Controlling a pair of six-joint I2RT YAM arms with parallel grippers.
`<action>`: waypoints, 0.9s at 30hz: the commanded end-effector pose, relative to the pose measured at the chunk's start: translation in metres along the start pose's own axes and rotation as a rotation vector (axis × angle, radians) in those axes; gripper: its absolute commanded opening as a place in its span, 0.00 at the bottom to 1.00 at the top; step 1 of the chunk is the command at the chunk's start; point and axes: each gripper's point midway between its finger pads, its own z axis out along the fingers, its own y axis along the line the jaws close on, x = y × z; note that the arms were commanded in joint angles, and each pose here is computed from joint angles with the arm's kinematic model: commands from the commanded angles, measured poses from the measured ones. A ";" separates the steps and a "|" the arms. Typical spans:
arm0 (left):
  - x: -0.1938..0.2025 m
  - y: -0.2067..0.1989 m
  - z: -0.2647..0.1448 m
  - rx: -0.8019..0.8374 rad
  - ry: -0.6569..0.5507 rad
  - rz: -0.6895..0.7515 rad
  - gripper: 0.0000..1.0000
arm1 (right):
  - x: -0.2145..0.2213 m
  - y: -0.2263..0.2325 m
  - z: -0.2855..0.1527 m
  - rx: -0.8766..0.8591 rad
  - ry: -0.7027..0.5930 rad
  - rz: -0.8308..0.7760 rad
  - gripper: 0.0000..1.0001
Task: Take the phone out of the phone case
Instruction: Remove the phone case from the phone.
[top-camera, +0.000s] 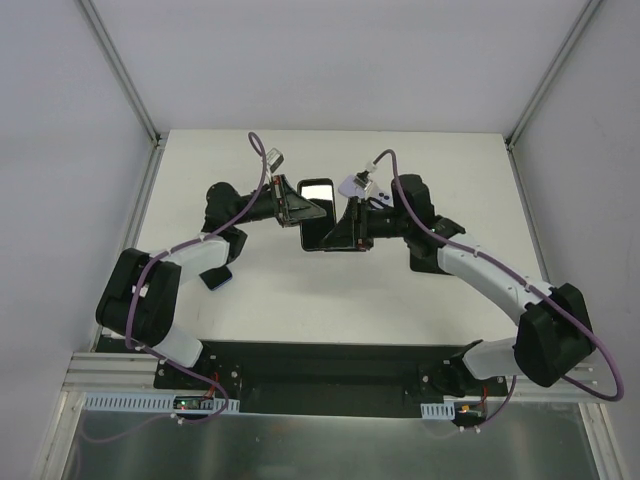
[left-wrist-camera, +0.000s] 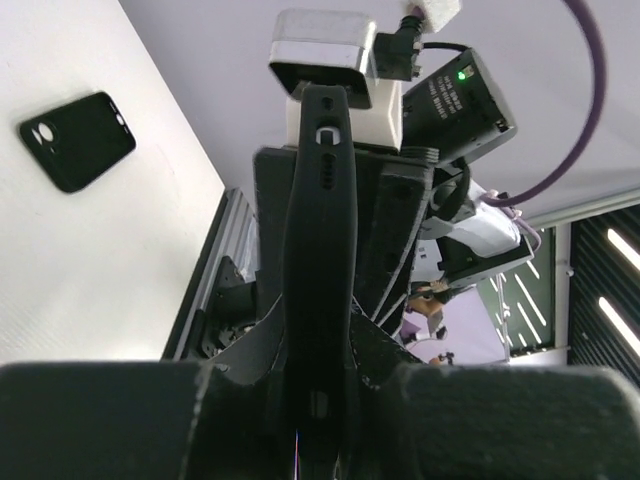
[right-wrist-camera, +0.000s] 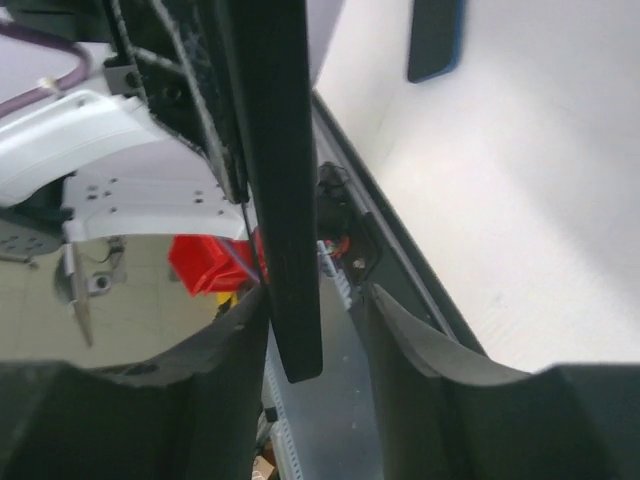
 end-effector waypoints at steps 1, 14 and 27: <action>0.007 -0.054 0.006 0.100 0.014 0.156 0.00 | -0.010 -0.038 -0.033 0.383 -0.093 -0.127 0.47; 0.005 -0.057 0.006 0.051 0.003 0.173 0.00 | -0.020 -0.035 -0.082 0.729 -0.206 -0.270 0.49; 0.003 -0.029 0.002 -0.125 -0.021 0.149 0.00 | -0.019 0.016 -0.074 0.702 -0.293 -0.433 0.49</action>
